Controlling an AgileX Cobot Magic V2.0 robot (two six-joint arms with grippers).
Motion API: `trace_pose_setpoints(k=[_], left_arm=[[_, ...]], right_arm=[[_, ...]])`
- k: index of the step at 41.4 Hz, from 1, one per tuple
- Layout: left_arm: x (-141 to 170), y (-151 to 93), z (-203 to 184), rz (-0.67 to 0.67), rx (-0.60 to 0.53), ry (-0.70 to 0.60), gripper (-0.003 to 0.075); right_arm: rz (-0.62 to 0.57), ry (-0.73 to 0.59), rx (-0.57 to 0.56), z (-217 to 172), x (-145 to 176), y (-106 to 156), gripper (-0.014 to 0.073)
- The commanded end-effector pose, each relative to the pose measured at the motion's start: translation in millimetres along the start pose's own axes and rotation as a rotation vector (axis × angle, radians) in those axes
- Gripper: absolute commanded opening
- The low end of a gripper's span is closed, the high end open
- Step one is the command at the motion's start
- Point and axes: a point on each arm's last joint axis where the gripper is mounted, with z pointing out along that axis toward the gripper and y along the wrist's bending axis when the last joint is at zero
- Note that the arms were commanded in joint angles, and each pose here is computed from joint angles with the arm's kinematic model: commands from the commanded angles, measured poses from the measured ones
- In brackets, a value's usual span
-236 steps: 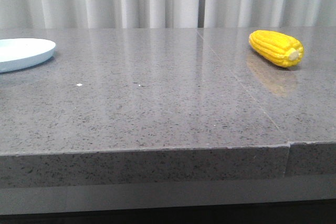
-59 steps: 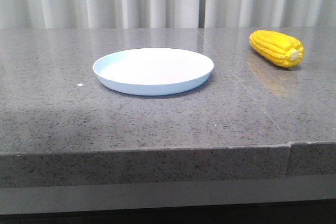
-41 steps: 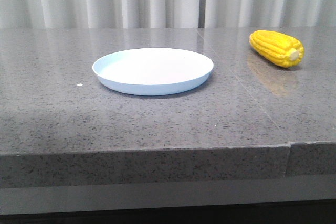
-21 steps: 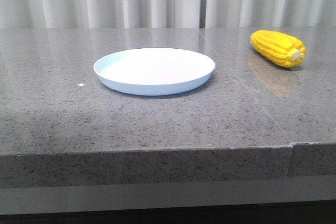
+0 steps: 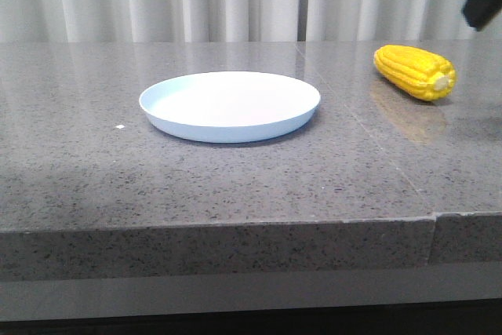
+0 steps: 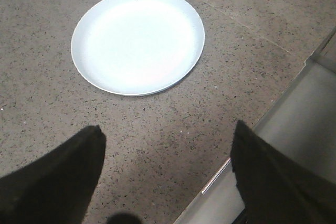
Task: Place corn on plate with both arms
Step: 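Lower the right gripper over the yellow corn cob and grasp it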
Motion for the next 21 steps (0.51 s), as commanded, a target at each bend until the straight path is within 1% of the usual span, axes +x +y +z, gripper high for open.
trace_pose_setpoints(k=[1, 10, 16, 21], left_arm=[[-12.3, -0.5, -9.8, -0.006, 0.000, -0.105, 0.0494], [-12.3, -0.5, -9.8, -0.006, 0.000, -0.105, 0.0494], [-12.3, -0.5, -9.8, -0.006, 0.000, -0.105, 0.0494], [-12.3, -0.5, -9.8, -0.006, 0.000, -0.105, 0.0494]], right_arm=[[-0.012, -0.081, -0.008, -0.5, -32.5, 2.8, 0.0603], [-0.014, -0.028, -0.009, 39.5, -67.5, 3.6, 0.0603], [-0.016, 0.022, -0.009, 67.5, -80.7, 3.5, 0.0603], [-0.016, 0.078, -0.009, 91.2, -84.8, 2.7, 0.0603]])
